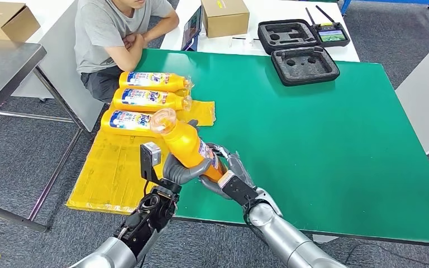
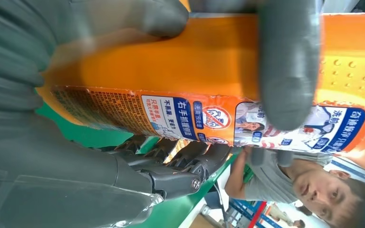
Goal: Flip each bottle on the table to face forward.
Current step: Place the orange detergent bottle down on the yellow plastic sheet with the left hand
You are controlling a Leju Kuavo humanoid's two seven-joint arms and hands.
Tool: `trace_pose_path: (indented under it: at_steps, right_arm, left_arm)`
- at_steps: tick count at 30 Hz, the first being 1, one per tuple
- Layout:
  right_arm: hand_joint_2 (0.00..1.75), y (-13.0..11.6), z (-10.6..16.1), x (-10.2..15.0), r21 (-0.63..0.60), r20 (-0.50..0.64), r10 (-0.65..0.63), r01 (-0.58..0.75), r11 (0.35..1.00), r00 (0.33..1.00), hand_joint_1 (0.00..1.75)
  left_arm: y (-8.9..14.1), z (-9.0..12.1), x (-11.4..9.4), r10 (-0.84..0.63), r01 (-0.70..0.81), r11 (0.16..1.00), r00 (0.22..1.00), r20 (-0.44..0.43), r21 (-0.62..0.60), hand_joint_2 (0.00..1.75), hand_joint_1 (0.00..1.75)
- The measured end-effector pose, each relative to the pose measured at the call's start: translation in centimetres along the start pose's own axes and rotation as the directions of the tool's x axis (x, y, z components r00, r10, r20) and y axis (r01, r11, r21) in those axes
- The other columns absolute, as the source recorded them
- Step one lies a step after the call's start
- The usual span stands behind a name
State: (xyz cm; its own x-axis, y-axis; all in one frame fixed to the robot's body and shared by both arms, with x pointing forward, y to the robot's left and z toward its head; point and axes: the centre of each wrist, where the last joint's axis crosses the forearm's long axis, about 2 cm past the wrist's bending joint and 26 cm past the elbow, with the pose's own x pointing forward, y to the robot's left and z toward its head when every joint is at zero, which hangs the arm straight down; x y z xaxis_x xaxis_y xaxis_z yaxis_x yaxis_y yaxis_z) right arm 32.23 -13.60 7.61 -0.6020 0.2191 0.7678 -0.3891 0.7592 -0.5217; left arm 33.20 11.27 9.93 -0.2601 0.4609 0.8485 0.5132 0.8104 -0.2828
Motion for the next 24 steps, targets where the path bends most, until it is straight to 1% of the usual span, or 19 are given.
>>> trace_pose_path:
  at_steps: [1,4,5,9,10,11,12,14,15,16,24]
  right_arm:
    - [1.75,0.01,0.08,-0.03,0.0,-0.002,0.0,0.0,1.0,1.0,1.75]
    - [1.75,0.01,0.3,-0.13,0.0,-0.007,0.001,-0.001,1.0,1.0,1.75]
    - [1.75,0.0,0.35,-0.16,0.0,-0.008,0.001,-0.001,1.0,1.0,1.74]
    - [1.75,-0.02,0.44,-0.21,-0.001,-0.009,0.003,-0.003,1.0,1.0,1.68]
    - [1.75,-0.03,0.45,-0.22,-0.001,-0.01,0.004,-0.004,1.0,1.0,1.63]
    - [1.75,-0.04,0.48,-0.23,-0.001,-0.01,0.005,-0.005,1.0,1.0,1.49]
    - [1.75,-0.04,0.52,-0.25,-0.001,-0.011,0.006,-0.006,1.0,1.0,1.23]
    - [1.75,-0.04,0.58,-0.28,-0.001,-0.012,0.007,-0.007,1.0,1.0,0.45]
    - [1.75,-0.03,0.61,-0.28,-0.001,-0.012,0.007,-0.007,1.0,1.0,0.17]
    - [1.75,-0.01,0.64,-0.29,0.0,-0.012,0.007,-0.007,1.0,1.0,0.01]
    - [1.75,0.08,0.85,-0.35,-0.003,-0.016,0.014,-0.014,1.0,1.0,0.0]
  left_arm:
    - [0.07,-0.02,0.07,0.0,0.0,1.0,1.0,0.003,-0.001,1.75,0.06]
    - [0.2,-0.06,0.19,0.006,-0.005,1.0,1.0,0.008,-0.012,1.75,1.34]
    - [0.21,-0.06,0.21,0.01,-0.01,1.0,1.0,0.009,-0.017,1.75,1.71]
    - [0.17,-0.02,0.26,0.02,-0.02,0.999,1.0,0.011,-0.035,1.75,1.75]
    - [0.14,0.01,0.26,0.021,-0.021,0.999,1.0,0.011,-0.039,1.75,1.75]
    - [0.1,0.03,0.27,0.023,-0.023,0.999,1.0,0.012,-0.043,1.75,1.75]
    - [0.07,0.06,0.28,0.024,-0.024,0.999,1.0,0.012,-0.047,1.75,1.75]
    - [0.01,0.1,0.3,0.025,-0.024,0.998,1.0,0.014,-0.053,1.75,1.75]
    - [-0.01,0.1,0.32,0.025,-0.024,0.998,1.0,0.014,-0.056,1.75,1.75]
    - [-0.02,0.1,0.33,0.025,-0.024,0.998,1.0,0.015,-0.058,1.75,1.75]
    - [-0.13,0.03,0.41,0.024,-0.023,0.997,1.0,0.019,-0.069,1.75,1.75]
